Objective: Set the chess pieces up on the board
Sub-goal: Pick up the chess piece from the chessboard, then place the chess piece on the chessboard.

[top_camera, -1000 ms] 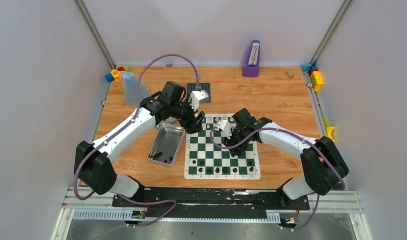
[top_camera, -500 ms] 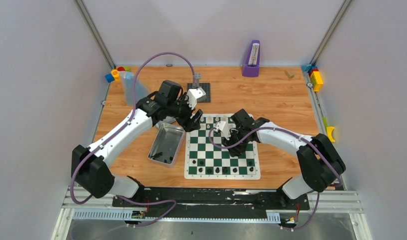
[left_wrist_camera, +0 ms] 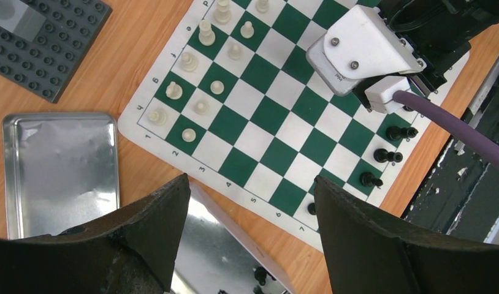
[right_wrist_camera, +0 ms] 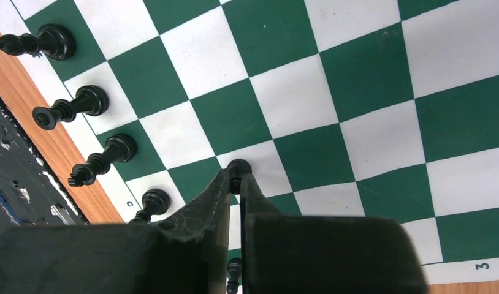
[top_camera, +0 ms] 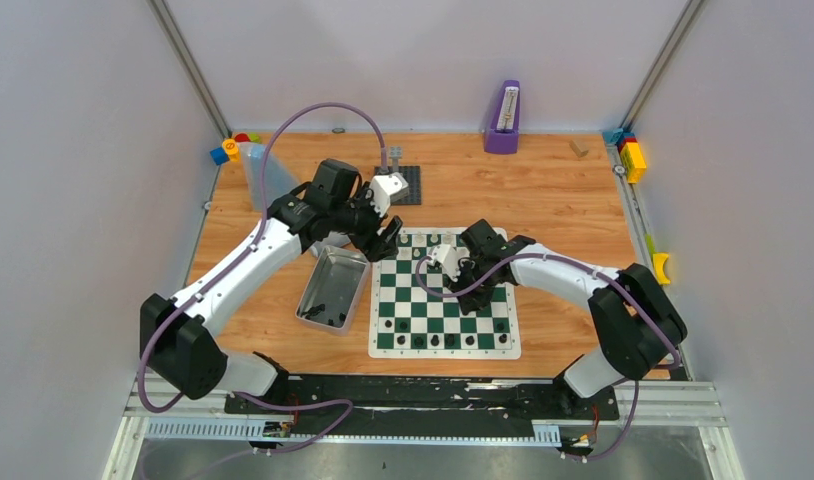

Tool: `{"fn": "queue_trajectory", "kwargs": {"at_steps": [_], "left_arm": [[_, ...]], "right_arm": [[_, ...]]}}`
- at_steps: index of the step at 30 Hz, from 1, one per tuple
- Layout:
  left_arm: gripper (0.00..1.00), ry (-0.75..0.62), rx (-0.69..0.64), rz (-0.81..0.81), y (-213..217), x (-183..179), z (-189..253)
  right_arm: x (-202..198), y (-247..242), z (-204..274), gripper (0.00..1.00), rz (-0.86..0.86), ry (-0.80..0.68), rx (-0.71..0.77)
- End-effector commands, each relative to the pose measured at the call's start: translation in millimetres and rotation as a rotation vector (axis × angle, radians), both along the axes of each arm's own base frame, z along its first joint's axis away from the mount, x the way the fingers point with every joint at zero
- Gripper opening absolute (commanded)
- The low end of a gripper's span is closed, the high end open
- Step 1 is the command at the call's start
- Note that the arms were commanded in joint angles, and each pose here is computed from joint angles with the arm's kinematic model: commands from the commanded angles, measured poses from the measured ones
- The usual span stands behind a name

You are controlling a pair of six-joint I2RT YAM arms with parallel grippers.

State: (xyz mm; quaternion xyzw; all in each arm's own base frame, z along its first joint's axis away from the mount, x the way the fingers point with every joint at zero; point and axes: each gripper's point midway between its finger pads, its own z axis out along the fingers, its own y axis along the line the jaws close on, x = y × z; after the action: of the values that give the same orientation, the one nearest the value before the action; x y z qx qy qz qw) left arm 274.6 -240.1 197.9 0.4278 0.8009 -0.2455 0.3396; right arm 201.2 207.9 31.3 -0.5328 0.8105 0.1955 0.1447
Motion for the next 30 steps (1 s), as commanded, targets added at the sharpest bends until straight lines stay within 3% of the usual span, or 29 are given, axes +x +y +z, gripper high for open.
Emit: {"fn": "queue_trajectory", "kwargs": {"at_steps": [1, 14, 30], "left_arm": [[0.82, -0.067, -0.033, 0.014, 1.9, 5.4, 21.8], [0.83, -0.092, 0.028, 0.023, 15.1, 5.6, 29.7], [0.84, -0.080, 0.057, 0.015, 19.7, 2.2, 22.9]], "right_arm": [[5.3, 6.8, 18.6, 0.00, -0.001, -0.039, 0.036], [-29.0, -28.3, 20.4, 0.00, 0.008, -0.053, -0.008], [-25.0, -35.2, 0.4, 0.00, 0.009, -0.061, -0.056]]}}
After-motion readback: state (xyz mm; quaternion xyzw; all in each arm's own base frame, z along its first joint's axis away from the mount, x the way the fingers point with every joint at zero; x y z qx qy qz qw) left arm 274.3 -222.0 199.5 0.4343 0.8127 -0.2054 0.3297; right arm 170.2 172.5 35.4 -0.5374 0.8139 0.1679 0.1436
